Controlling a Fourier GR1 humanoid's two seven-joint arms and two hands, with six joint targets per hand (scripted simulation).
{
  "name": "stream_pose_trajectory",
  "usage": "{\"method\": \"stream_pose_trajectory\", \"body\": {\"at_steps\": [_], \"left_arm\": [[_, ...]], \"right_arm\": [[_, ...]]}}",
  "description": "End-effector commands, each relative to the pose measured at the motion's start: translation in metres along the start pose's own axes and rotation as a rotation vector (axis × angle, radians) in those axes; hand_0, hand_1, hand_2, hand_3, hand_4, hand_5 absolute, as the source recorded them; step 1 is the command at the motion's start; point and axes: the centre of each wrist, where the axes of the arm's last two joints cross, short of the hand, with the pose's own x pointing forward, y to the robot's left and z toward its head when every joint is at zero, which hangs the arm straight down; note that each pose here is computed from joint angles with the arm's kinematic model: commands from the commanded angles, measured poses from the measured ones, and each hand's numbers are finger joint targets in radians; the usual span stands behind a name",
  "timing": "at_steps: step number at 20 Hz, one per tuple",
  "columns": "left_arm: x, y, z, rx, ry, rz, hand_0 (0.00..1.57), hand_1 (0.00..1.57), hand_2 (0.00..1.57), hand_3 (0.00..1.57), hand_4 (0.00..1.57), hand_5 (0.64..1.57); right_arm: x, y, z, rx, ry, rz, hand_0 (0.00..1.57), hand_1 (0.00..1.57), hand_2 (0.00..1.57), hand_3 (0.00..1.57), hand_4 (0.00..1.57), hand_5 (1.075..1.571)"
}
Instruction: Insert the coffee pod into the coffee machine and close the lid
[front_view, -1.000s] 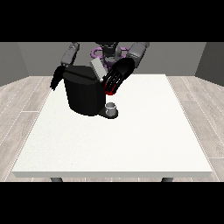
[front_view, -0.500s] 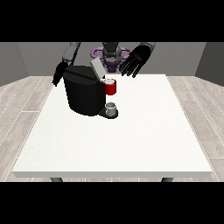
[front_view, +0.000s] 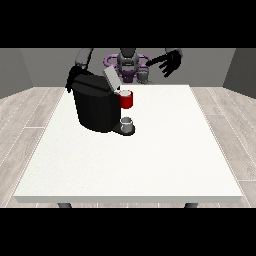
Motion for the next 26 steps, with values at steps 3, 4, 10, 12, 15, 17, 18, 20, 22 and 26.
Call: {"method": "stream_pose_trajectory", "body": {"at_steps": [3, 4, 10, 12, 15, 17, 18, 20, 22, 26], "left_arm": [[-0.084, -0.053, 0.071, 0.002, 0.138, 0.265, 0.00, 0.00, 0.00, 0.00, 0.42, 1.571], [-0.090, -0.054, 0.077, 0.037, 0.171, 0.263, 0.00, 0.00, 0.00, 0.00, 0.39, 1.571], [-0.103, -0.064, 0.096, 0.026, 0.274, 0.315, 0.00, 0.00, 0.00, 0.00, 0.42, 1.571], [-0.101, -0.065, 0.096, 0.004, 0.277, 0.333, 0.00, 0.00, 0.00, 0.00, 0.40, 1.571], [-0.087, -0.065, 0.085, 0.006, 0.262, 0.370, 0.00, 0.00, 0.00, 0.00, 0.37, 1.571], [-0.097, -0.068, 0.104, 0.006, 0.272, 0.350, 0.00, 0.00, 0.00, 0.00, 0.46, 1.571], [-0.085, -0.060, 0.094, 0.031, 0.227, 0.349, 0.00, 0.00, 0.00, 0.00, 0.41, 1.571], [-0.090, -0.067, 0.108, 0.045, 0.213, 0.339, 0.00, 0.00, 0.00, 0.00, 0.36, 1.571], [-0.068, -0.059, 0.090, 0.036, 0.165, 0.343, 0.00, 0.00, 0.00, 0.00, 0.39, 1.571], [-0.062, -0.074, 0.096, 0.042, 0.113, 0.328, 0.00, 0.00, 0.00, 0.00, 0.38, 1.571]], "right_arm": [[-0.005, -0.005, 0.011, 0.007, 0.038, -0.030, 0.00, 0.00, 0.00, 0.00, 0.00, 1.571], [-0.005, 0.003, 0.019, 0.074, -0.018, -0.049, 0.00, 0.00, 0.00, 0.00, 0.00, 1.571], [0.052, 0.013, -0.001, 0.223, -0.103, -0.071, 0.00, 0.00, 0.00, 0.00, 0.00, 1.571], [0.065, 0.005, -0.006, 0.215, -0.163, -0.049, 0.00, 0.00, 0.00, 0.00, 0.06, 1.571], [0.059, -0.005, -0.005, 0.265, -0.192, -0.013, 0.00, 0.00, 0.00, 0.00, 0.11, 1.571], [0.092, -0.004, -0.016, 0.252, -0.196, 0.026, 0.00, 0.00, 0.00, 0.00, 0.24, 1.571], [0.095, -0.010, -0.020, 0.229, -0.243, 0.024, 0.00, 0.00, 0.00, 0.00, 0.08, 1.571], [0.114, -0.002, -0.025, 0.230, -0.199, -0.041, 0.00, 0.00, 0.00, 0.00, 0.00, 1.571], [0.119, -0.004, -0.034, 0.217, -0.194, -0.052, 0.00, 0.00, 0.00, 0.00, 0.00, 1.571], [0.111, -0.011, -0.047, 0.210, -0.225, -0.104, 0.00, 0.00, 0.00, 0.00, 0.00, 1.571]]}}
